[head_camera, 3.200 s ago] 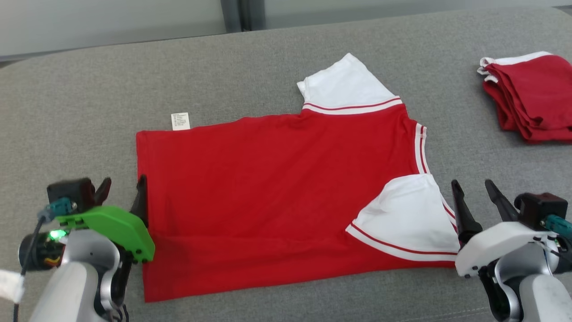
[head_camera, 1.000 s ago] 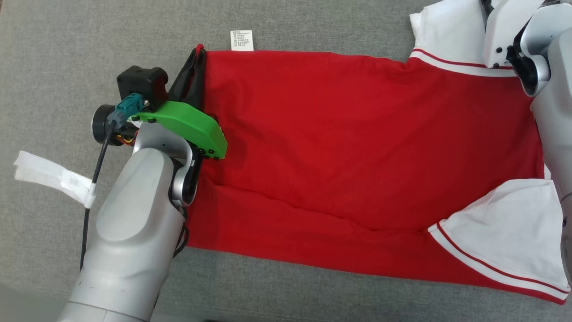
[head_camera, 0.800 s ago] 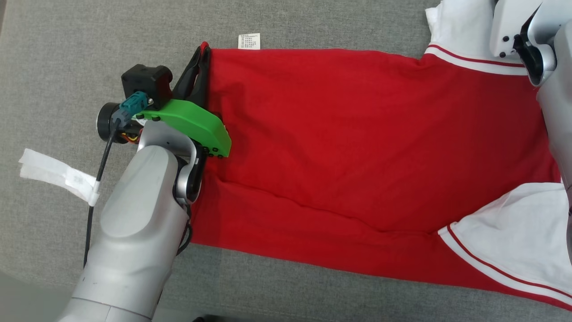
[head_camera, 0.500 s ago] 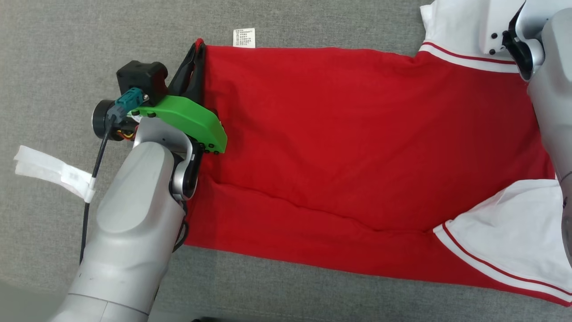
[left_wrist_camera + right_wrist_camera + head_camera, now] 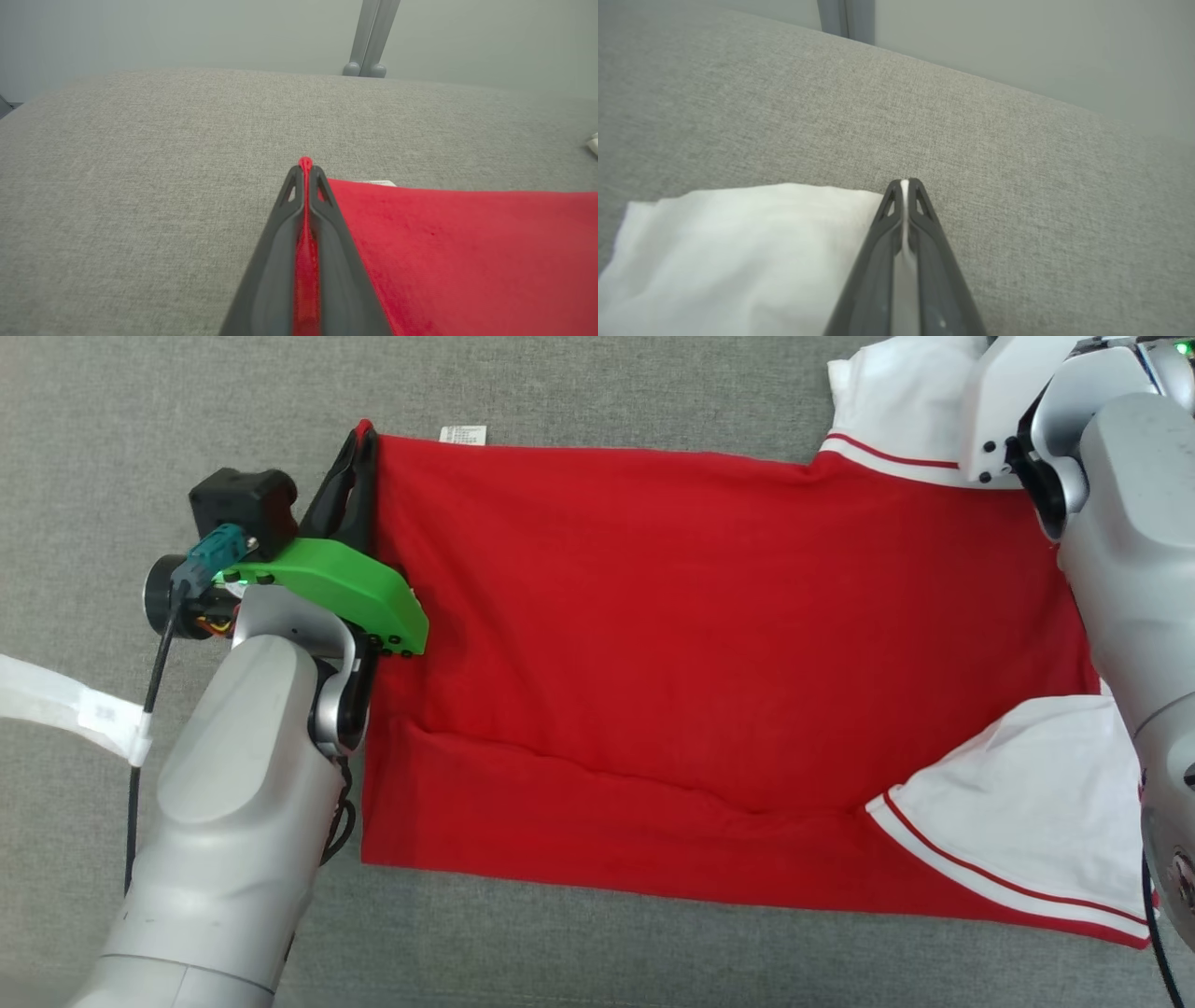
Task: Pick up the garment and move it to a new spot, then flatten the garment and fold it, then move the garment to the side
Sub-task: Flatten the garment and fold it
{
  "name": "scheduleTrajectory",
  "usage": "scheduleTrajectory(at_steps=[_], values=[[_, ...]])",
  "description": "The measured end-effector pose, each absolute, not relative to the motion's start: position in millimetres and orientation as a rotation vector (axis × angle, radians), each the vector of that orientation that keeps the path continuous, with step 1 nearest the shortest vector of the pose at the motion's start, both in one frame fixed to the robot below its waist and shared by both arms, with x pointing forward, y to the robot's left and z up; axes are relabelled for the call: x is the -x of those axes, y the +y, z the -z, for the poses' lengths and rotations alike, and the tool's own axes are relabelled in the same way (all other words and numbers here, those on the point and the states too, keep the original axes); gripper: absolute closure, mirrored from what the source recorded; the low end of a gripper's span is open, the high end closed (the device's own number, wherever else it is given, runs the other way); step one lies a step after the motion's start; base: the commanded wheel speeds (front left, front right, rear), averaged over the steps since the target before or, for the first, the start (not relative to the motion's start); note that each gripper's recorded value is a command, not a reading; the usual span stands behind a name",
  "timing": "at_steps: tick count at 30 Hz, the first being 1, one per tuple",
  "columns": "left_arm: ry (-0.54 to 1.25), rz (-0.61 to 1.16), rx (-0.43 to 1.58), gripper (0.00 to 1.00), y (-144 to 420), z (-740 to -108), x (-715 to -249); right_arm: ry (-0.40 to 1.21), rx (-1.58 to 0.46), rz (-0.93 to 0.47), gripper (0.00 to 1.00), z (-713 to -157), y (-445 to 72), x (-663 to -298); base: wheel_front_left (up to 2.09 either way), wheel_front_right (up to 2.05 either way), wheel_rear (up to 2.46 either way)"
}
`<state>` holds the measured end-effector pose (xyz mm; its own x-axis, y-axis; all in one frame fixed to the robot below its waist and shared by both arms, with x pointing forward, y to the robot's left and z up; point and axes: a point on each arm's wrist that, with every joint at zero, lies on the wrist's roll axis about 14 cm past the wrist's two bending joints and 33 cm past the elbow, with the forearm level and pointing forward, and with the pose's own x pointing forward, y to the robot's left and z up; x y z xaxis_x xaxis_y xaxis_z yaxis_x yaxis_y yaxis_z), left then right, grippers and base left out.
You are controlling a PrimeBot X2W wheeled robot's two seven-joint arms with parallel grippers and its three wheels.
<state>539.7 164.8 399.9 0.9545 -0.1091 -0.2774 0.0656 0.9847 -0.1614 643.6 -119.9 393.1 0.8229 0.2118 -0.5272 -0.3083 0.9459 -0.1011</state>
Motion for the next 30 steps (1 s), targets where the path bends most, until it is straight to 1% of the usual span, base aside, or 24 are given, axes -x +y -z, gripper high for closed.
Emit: scheduleTrajectory(at_steps=[6,12,21,25,30], values=[[0.272,0.080,0.150,1.00,168.9,-408.2,-537.1,0.401,0.136,-0.285,1.00,-427.1,-120.1,-634.8,0.00,0.00,0.00],[0.247,0.092,0.158,1.00,165.4,-419.9,-526.5,0.300,0.107,-0.284,1.00,-451.2,-135.7,-608.3,0.00,0.00,0.00],[0.153,0.134,0.180,1.00,151.3,-455.0,-501.7,0.128,0.037,-0.279,1.00,-498.8,-166.6,-551.9,0.00,0.00,0.00],[0.124,0.145,0.205,1.00,145.8,-464.9,-482.7,0.095,0.003,-0.286,1.00,-506.8,-174.1,-517.2,0.00,0.00,0.00],[0.098,0.140,0.246,1.00,141.1,-471.3,-458.3,0.100,-0.046,-0.256,1.00,-500.2,-187.8,-472.9,0.00,0.00,0.00]])
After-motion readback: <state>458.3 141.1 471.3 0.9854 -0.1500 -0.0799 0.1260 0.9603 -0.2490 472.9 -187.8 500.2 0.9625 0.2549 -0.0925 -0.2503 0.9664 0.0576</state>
